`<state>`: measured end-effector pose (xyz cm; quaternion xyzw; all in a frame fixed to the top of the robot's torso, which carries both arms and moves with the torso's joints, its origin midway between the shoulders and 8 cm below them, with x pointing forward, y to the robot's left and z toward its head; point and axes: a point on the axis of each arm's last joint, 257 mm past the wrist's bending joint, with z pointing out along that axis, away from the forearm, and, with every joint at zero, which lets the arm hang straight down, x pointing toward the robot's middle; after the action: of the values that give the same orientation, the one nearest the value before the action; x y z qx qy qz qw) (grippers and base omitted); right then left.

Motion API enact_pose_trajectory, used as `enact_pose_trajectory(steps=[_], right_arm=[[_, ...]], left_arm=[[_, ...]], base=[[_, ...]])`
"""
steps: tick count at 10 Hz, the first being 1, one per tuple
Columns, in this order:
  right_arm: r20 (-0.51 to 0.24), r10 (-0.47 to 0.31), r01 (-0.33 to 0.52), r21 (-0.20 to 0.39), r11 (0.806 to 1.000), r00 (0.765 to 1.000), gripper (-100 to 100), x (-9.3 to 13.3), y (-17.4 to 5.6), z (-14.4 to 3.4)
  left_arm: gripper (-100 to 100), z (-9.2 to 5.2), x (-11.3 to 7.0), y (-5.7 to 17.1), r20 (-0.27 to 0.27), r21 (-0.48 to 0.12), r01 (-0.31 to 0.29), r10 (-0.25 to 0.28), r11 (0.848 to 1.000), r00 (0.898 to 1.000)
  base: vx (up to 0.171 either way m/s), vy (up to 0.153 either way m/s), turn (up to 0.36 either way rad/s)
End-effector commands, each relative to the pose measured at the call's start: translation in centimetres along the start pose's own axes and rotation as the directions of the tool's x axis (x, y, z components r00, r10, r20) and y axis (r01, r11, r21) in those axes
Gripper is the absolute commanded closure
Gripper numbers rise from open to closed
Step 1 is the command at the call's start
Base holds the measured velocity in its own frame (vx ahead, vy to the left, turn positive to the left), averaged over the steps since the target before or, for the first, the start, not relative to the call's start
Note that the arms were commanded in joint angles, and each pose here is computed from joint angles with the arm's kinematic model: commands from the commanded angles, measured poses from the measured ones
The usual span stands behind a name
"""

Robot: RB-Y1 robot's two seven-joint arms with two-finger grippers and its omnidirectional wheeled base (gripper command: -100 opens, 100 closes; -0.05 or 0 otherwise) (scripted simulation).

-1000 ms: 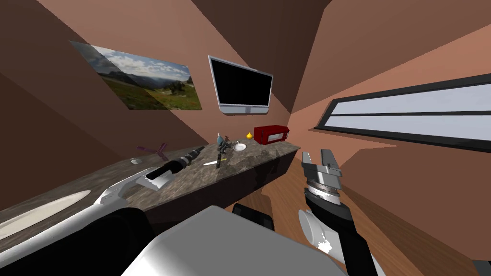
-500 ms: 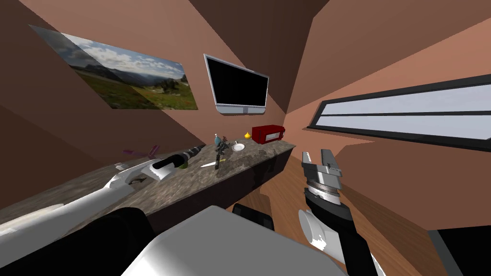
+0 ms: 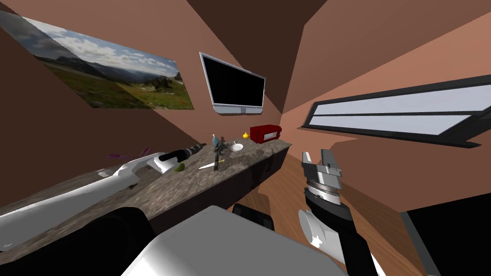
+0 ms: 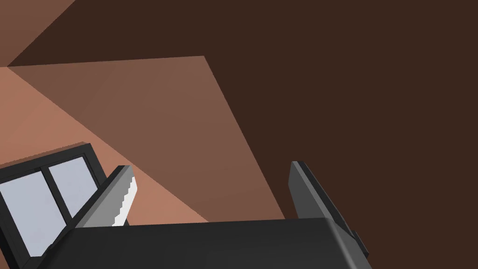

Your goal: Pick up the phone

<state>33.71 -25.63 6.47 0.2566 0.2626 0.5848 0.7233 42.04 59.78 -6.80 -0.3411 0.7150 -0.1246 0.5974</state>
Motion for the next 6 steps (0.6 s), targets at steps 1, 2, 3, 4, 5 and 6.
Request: enact_pose_trajectory(steps=[1,2,3,4,5,6], right_arm=[[0.000,0.000,0.000,0.000,1.000,1.000,0,0.0,0.0,0.0],[0.000,0.000,0.000,0.000,1.000,1.000,0,0.0,0.0,0.0],[0.000,0.000,0.000,0.000,1.000,1.000,0,0.0,0.0,0.0],[0.000,0.000,0.000,0.000,1.000,1.000,0,0.0,0.0,0.0],[0.000,0.000,0.000,0.000,1.000,1.000,0,0.0,0.0,0.0],[0.000,0.000,0.000,0.000,1.000,1.000,0,0.0,0.0,0.0]], left_arm=[[-100,0.6,-0.3,0.6,-0.021,-0.049,-0.004,0.002,0.999,1.000],[-100,0.9,-0.5,-0.2,-0.027,-0.042,-0.030,0.029,0.999,0.999],[-100,1.3,-0.4,0.6,-0.047,-0.087,-0.025,0.021,0.996,0.999],[-100,1.5,-0.7,-0.1,-0.052,-0.080,-0.050,0.046,0.996,0.998],[-100,1.8,-0.4,0.7,-0.075,-0.125,-0.050,0.041,0.991,0.996],[-100,2.0,-0.6,0.1,-0.079,-0.119,-0.071,0.062,0.990,0.995]], base=[[-0.037,0.057,-0.174],[-0.023,0.050,-0.091],[-0.024,0.050,-0.182],[-0.028,0.045,-0.091],[-0.046,0.050,-0.134],[-0.031,0.043,-0.098]])
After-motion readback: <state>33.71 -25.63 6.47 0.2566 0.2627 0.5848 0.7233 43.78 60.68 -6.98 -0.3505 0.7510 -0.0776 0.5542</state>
